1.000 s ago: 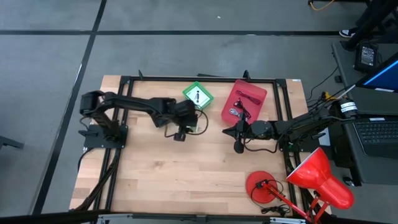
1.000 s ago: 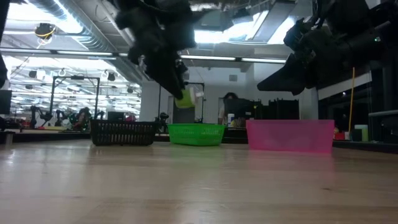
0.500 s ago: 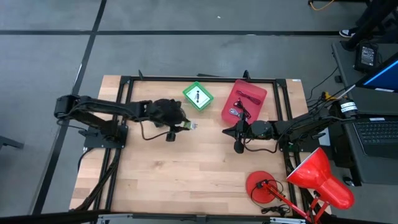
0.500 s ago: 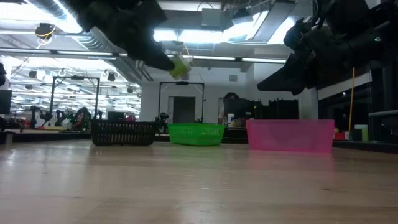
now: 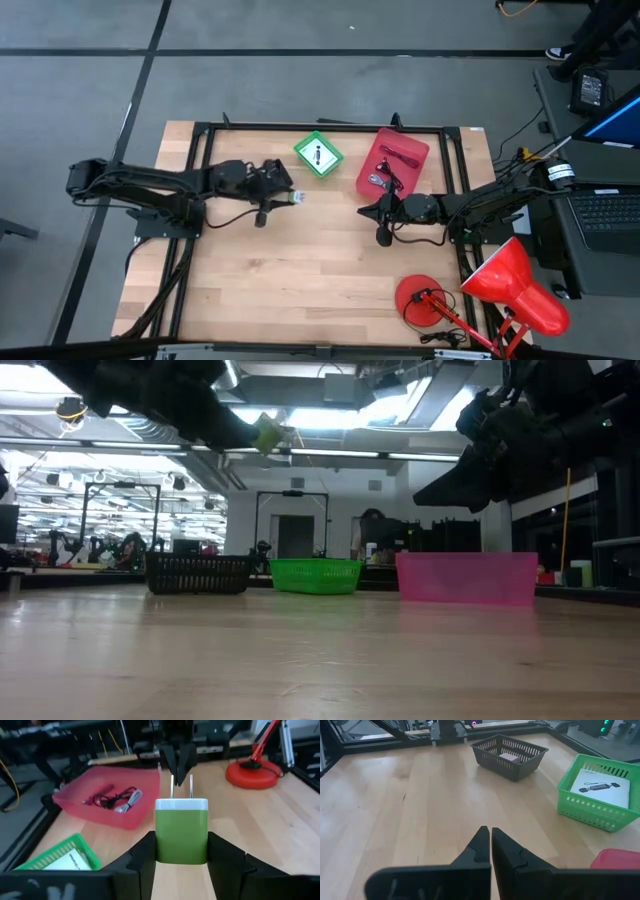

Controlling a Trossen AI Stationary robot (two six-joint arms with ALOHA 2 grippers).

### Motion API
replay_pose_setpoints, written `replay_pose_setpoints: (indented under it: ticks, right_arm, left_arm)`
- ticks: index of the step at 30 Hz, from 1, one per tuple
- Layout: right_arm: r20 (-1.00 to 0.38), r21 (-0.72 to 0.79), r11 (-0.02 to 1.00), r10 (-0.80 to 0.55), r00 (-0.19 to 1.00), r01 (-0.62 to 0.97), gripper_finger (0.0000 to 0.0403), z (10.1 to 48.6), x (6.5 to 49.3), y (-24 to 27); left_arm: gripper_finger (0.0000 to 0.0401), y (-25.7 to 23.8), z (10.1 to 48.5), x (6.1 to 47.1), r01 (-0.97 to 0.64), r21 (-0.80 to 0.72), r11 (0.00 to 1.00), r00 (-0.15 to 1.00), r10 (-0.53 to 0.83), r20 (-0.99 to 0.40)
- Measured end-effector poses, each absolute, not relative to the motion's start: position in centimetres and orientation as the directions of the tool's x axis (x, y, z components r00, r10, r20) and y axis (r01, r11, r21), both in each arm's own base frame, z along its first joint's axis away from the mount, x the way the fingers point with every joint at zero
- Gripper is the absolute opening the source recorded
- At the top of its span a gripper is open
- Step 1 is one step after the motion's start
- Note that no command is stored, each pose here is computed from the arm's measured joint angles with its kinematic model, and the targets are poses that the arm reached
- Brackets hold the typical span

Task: Pick and place items into bin
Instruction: Put the green charger adapter into the black bin

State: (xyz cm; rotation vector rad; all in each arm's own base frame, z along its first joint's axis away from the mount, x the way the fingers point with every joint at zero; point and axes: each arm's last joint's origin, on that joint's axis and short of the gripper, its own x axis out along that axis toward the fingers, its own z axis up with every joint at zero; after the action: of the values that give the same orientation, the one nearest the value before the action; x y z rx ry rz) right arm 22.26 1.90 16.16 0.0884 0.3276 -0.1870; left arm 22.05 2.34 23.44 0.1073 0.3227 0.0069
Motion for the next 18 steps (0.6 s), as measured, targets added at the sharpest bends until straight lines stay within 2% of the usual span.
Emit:
replay_pose_setpoints:
  ticks: [9, 18]
  right_arm:
    - [-0.329, 0.051, 0.979, -0.168, 0.929, 0.195, 0.0, 16.1, 22.3, 1.9]
    - [-0.329, 0.051, 0.979, -0.171, 0.929, 0.198, 0.0, 16.1, 22.3, 1.9]
  left_arm:
    - [0.0135, 2.1, 21.8, 19.7, -0.027, 0.081, 0.996, 0.978, 0.044, -0.204]
    - [0.0135, 2.1, 20.3, 18.8, -0.063, 0.081, 0.995, 0.984, 0.075, -0.16]
